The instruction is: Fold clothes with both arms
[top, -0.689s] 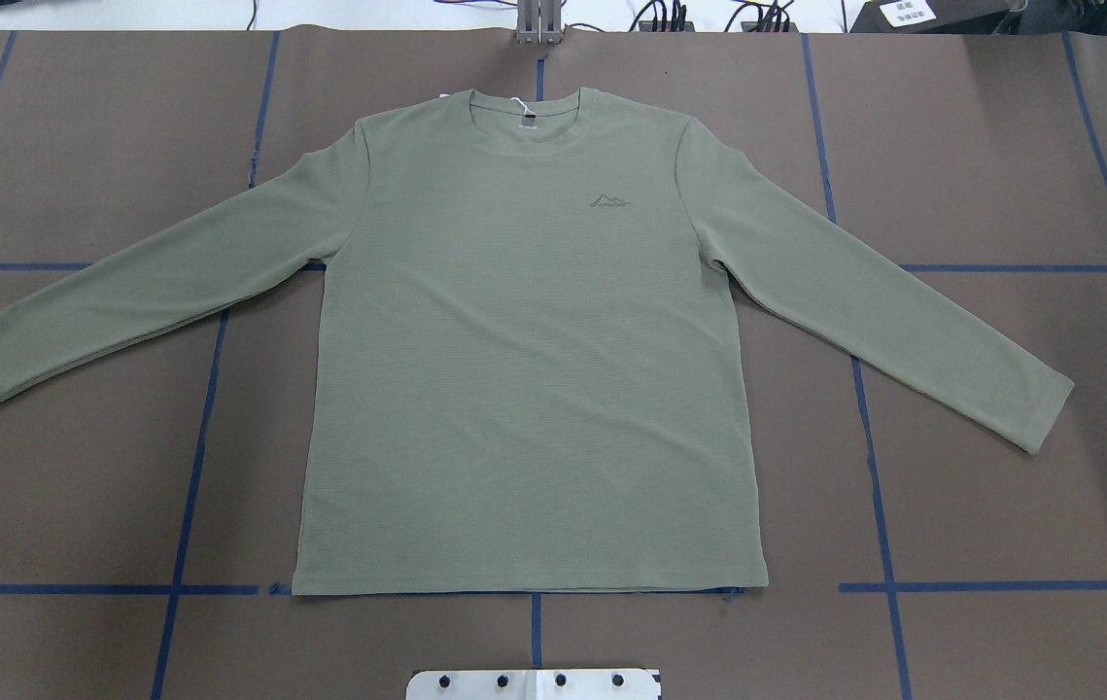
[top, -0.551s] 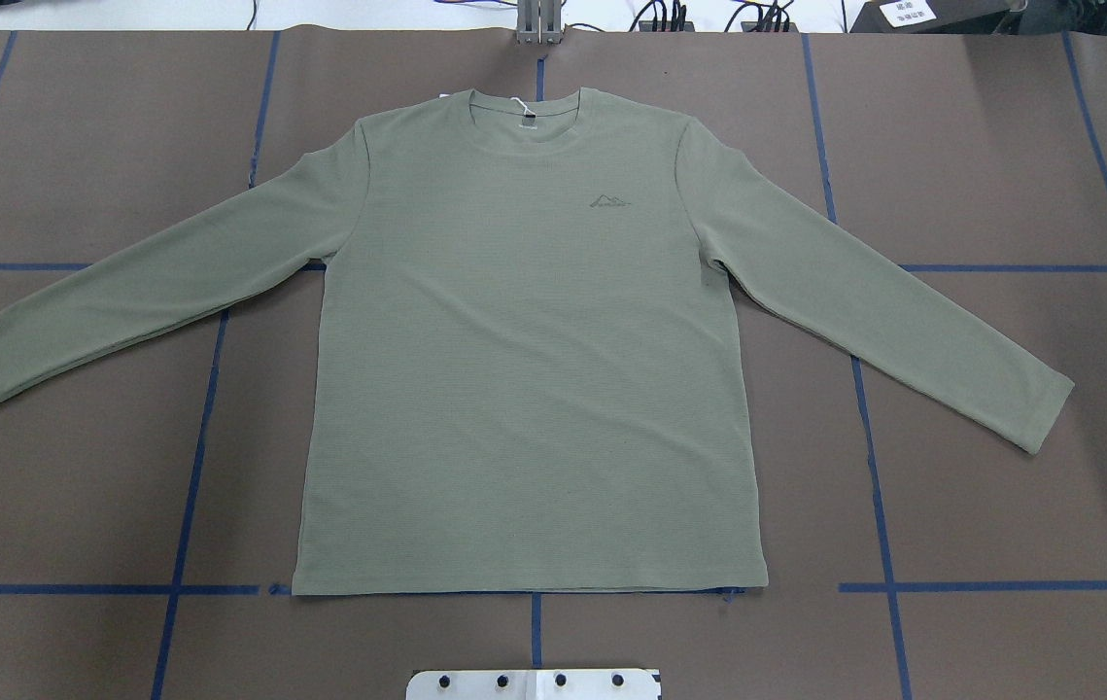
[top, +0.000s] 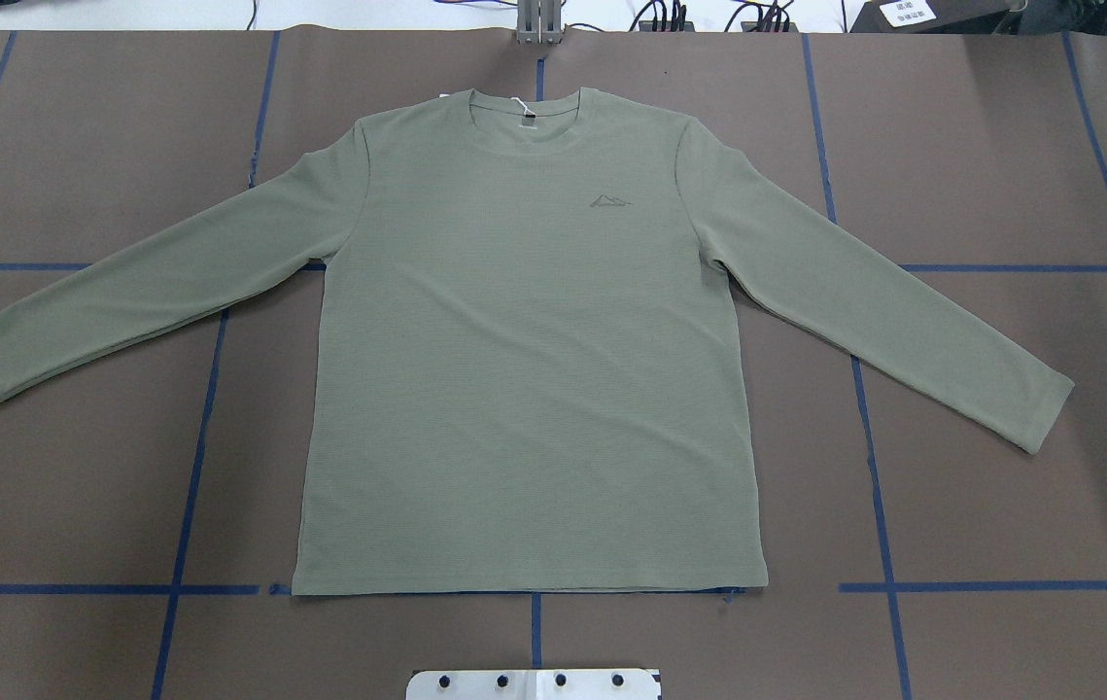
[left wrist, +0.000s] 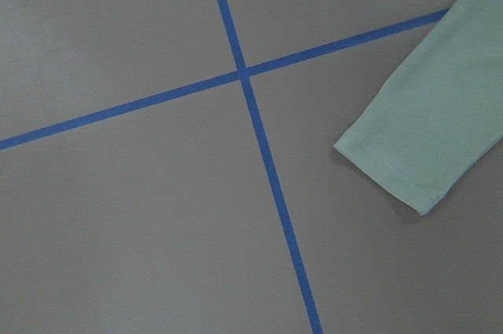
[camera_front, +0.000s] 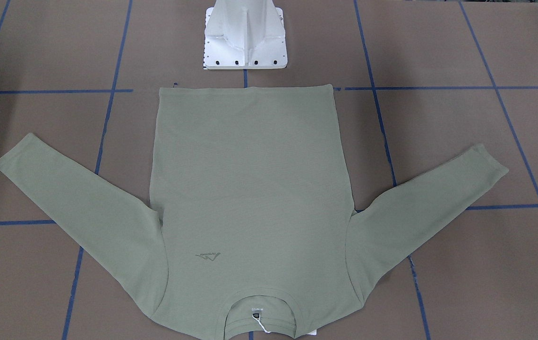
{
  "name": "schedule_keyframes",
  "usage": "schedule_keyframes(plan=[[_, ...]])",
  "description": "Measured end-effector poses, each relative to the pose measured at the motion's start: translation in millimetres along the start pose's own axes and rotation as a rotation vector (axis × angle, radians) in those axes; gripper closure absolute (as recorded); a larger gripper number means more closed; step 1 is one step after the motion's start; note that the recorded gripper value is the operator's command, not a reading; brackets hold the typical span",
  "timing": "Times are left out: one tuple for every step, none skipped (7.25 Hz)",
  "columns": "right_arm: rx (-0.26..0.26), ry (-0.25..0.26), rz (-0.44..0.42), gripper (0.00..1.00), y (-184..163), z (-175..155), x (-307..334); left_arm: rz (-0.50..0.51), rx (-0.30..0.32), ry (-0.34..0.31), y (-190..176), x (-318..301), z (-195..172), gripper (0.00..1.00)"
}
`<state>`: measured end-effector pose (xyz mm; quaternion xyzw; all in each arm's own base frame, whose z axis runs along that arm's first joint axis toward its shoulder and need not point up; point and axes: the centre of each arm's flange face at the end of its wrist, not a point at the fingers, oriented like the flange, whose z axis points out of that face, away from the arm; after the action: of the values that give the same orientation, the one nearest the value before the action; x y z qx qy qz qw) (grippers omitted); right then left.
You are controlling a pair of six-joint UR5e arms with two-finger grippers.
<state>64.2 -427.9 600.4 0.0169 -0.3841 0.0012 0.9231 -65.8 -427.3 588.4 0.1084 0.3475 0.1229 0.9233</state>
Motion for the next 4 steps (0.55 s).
schedule_keyframes(plan=[[0.022,-0.016,-0.022,0.0,-3.4,-7.4,-9.8,0.026,0.027,-0.013,-8.5,6.7,-9.8,0.0],[0.07,-0.03,-0.07,0.0,-7.9,-19.1,-23.3,0.064,0.069,-0.027,-16.8,16.4,-22.9,0.0],[0.137,-0.037,-0.14,0.0,-12.7,-29.7,-35.8,0.104,0.115,-0.038,-24.5,25.3,-34.7,0.0],[0.198,-0.04,-0.195,0.0,-15.1,-35.5,-42.9,0.158,0.182,-0.05,-38.3,30.6,-45.0,0.0]])
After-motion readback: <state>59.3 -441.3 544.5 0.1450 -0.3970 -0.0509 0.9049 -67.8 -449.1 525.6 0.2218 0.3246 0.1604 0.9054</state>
